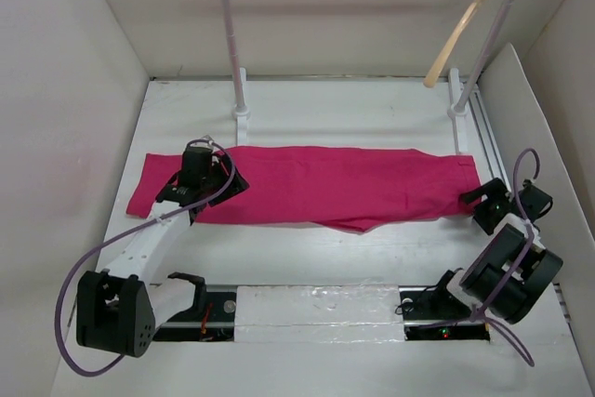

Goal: Place the trousers on the hanger
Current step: Fold the trousers at the center of the board.

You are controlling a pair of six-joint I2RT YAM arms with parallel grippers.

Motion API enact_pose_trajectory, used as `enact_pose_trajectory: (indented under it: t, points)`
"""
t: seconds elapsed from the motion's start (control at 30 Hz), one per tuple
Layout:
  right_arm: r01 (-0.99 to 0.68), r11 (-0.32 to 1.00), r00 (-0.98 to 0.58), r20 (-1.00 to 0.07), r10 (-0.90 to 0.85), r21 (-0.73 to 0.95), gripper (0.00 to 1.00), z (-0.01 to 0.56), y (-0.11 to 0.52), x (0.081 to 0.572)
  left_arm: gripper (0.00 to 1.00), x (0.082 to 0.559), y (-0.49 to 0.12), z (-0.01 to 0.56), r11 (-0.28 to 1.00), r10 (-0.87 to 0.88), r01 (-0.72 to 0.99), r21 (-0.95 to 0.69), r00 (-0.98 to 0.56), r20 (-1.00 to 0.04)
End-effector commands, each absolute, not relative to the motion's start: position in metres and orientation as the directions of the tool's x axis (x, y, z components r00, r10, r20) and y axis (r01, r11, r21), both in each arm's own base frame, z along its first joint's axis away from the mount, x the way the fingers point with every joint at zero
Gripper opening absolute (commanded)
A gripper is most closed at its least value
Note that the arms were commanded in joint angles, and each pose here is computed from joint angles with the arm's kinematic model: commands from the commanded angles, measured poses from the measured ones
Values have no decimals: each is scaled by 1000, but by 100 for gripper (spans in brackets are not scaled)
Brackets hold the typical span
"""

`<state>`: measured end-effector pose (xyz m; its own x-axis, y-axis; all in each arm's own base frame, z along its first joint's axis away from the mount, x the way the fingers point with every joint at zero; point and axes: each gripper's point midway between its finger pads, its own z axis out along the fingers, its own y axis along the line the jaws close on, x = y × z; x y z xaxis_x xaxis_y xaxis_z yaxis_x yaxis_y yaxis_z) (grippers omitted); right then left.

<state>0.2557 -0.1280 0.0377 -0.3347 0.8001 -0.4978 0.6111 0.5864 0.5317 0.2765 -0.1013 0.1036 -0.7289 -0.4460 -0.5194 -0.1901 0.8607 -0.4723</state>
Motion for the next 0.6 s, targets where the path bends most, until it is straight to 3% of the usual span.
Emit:
enact_pose_trajectory:
  t: [0.0,0.1,0.13,0.2,0.4,0.57]
  points:
    - [665,536,-346,-422,838,520,76,14,-113,256,51,293,-109,117,868,-423,-133,-478,-700,-575]
    - [674,529,-341,-418,842,516,38,13,-109,261,46,290,-129,97,912,-348,-125,-390,-737,-579]
    - [666,535,-331,-436,837,520,15,18,-112,264,45,288,-134,94,924,-329,-125,-360,-740,-587]
    - [656,553,-324,-470,821,515,0,32,-117,268,37,282,-159,92,932,-291,-84,-354,-755,-588]
    - [527,756,-319,-735,598,387,0,151,-123,285,23,280,-192,76,933,-254,-46,-357,-786,-563]
    - [404,848,-374,-784,496,344,0,194,-72,284,21,276,-220,67,944,-189,9,-331,-806,-560]
